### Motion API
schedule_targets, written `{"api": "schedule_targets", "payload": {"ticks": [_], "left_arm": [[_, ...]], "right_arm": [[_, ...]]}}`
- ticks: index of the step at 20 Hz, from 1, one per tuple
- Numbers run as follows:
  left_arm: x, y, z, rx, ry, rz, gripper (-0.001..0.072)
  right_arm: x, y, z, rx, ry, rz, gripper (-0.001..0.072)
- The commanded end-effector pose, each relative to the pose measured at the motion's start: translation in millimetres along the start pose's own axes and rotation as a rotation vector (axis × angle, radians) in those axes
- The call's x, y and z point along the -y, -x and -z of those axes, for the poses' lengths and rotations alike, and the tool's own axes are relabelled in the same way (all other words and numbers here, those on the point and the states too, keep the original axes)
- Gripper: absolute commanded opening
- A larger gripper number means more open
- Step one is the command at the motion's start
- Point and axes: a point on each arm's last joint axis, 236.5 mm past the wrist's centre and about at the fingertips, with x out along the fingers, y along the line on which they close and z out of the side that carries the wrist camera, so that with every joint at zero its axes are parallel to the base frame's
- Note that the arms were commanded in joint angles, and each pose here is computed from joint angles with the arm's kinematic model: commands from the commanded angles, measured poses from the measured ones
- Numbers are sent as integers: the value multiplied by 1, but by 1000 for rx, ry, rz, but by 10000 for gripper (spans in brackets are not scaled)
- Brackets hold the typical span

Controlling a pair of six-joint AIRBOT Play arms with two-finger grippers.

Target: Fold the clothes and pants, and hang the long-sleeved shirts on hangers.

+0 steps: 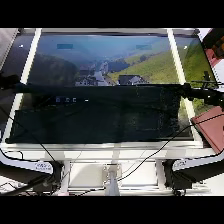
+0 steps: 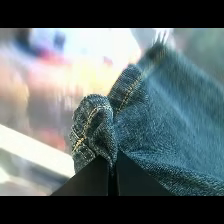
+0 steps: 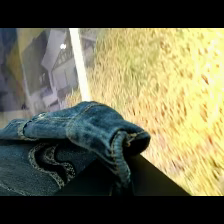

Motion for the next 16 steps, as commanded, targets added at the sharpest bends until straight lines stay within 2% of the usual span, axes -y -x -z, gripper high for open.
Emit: {"api": "schedule_targets", "payload": {"ticks": [1,4,7,13,16], "left_arm": [[15,18,-52,201,-111,-69,22],[28,35,-71,280,-153,-95,20],[14,35,-64,264,-24,-122,21],[29,-59,97,-122,-74,-93,22],[32,-71,140,-218,-90,-88,23]], "right_arm": [[-5,-5,-7,28,-17,2,40],[-14,-5,-14,58,-14,-31,40],[-13,-5,-20,84,-27,-28,39],[-8,-14,-27,117,7,31,39],[-15,-23,-29,125,31,49,39]]}}
